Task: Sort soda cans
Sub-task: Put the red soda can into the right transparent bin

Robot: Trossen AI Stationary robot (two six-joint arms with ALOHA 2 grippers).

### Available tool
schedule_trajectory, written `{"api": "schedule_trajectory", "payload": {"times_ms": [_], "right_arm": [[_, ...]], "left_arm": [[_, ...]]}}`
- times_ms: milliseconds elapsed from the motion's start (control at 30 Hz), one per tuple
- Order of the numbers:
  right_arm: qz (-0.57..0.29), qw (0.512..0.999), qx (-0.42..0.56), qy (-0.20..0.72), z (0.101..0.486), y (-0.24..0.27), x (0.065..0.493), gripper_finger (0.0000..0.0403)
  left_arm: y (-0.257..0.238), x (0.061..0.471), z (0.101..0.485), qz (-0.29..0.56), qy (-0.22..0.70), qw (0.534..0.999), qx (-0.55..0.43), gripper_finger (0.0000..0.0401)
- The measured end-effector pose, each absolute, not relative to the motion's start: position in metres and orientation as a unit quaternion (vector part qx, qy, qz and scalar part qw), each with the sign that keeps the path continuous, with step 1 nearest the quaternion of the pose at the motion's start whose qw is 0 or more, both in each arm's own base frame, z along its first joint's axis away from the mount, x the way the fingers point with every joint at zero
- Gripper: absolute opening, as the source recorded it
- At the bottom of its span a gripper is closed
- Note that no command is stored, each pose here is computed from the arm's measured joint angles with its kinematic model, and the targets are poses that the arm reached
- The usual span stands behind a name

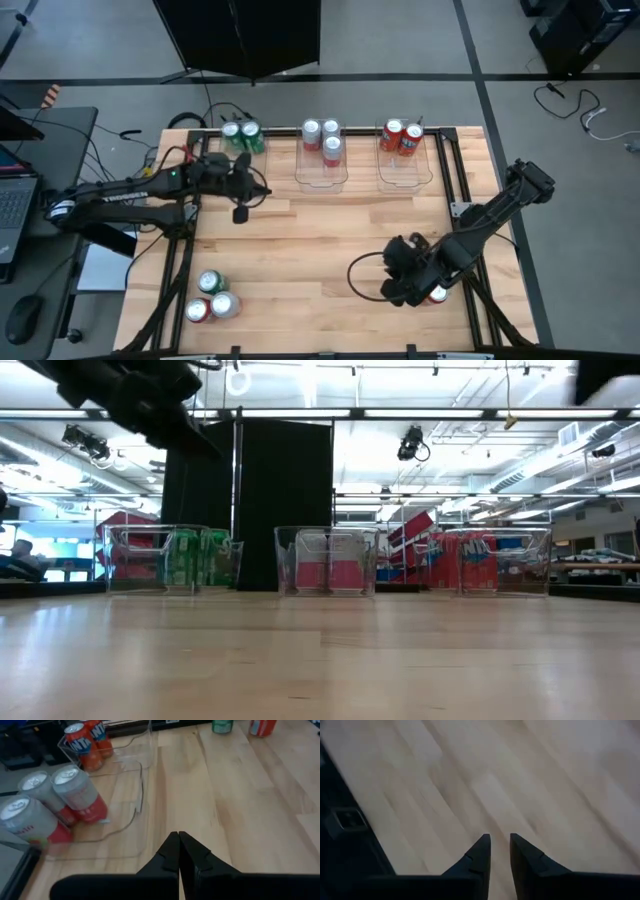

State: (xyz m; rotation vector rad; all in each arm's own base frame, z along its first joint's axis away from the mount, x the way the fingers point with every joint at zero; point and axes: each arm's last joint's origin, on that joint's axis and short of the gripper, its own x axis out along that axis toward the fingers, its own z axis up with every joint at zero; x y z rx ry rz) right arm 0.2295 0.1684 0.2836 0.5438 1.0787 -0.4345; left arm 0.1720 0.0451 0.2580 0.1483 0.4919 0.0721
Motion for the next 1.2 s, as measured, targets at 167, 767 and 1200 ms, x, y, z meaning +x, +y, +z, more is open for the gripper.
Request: {"api": "schedule_trajectory", "payload": {"times_ms": [167, 767, 1200], "right_arm": [[-0.254, 0.720, 0.298, 0.573, 0.289, 0.170, 0.210, 0.0080], [-0.295, 0.611, 0.353, 0.644, 0.285, 0.197, 0.178, 0.0299], [-0.319, 0.605, 0.304, 0.663, 0.262, 0.214, 0.180, 0.0333]], "left_arm": [[0.040, 0.167, 0.247, 0.038, 0.254, 0.963, 0.077, 0.0000], [0.030, 0.168, 0.233, 0.012, 0.264, 0.961, 0.083, 0.0001], [0.022, 0.169, 0.233, -0.009, 0.265, 0.961, 0.077, 0.0001]]}}
